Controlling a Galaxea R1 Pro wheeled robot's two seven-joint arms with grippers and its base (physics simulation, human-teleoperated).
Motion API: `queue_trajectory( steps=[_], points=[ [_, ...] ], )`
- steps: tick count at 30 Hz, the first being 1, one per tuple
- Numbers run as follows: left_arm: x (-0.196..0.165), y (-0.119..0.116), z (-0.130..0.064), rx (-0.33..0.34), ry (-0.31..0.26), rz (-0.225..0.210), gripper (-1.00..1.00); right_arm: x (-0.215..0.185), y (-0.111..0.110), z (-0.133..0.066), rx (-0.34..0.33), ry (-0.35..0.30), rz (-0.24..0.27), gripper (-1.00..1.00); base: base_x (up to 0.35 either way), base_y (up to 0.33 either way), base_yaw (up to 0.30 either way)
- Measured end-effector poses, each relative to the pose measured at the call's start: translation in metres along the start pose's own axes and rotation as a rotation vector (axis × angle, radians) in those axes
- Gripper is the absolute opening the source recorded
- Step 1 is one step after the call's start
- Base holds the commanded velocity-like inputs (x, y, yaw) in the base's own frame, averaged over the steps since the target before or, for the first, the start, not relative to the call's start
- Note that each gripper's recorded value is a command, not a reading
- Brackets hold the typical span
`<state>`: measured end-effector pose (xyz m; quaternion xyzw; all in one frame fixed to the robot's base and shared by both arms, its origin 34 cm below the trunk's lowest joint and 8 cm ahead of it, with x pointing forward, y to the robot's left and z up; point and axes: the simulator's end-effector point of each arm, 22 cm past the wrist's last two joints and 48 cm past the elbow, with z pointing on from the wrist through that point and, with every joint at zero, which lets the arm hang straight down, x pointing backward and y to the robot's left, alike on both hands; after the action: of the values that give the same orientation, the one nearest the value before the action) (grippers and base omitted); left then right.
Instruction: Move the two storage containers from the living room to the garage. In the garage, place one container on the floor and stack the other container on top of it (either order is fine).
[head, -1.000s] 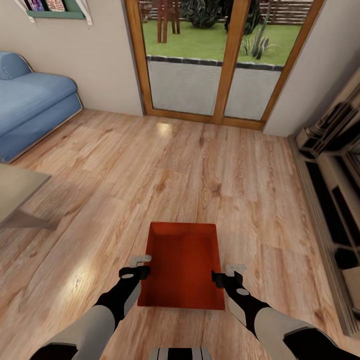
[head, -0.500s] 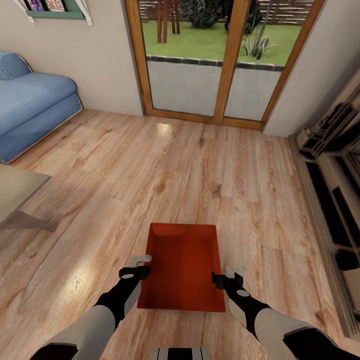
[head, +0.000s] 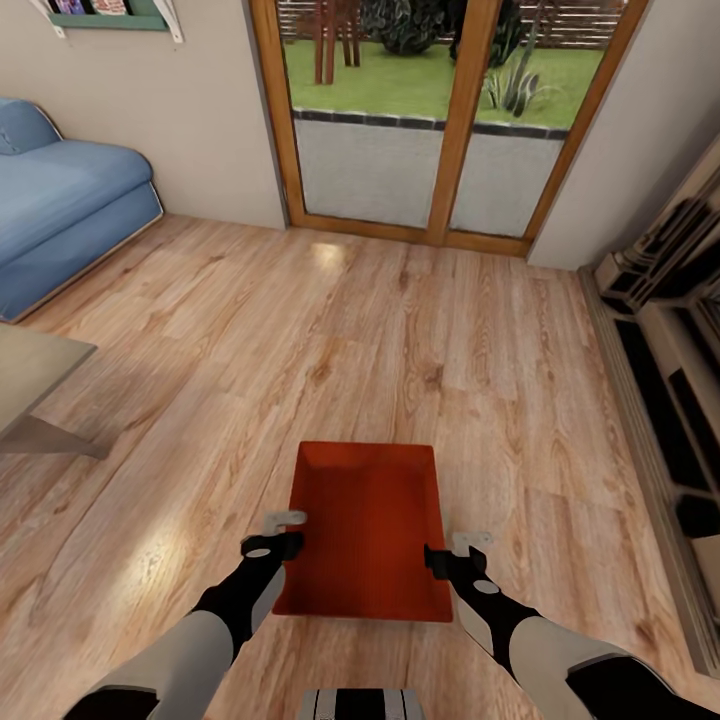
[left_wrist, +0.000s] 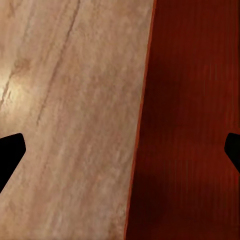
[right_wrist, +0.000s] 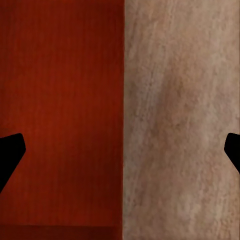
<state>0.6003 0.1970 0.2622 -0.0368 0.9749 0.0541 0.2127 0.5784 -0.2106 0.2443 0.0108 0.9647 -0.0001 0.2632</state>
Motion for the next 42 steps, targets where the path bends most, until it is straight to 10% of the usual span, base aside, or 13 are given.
queue_trajectory(
  steps=[42],
  points=[
    [0.042, -0.004, 0.057, -0.001, -0.005, 0.02, 1.0, 0.05, 0.001, 0.052, -0.001, 0.002, 0.002, 1.0, 0.0, 0.0, 0.0]
  ],
)
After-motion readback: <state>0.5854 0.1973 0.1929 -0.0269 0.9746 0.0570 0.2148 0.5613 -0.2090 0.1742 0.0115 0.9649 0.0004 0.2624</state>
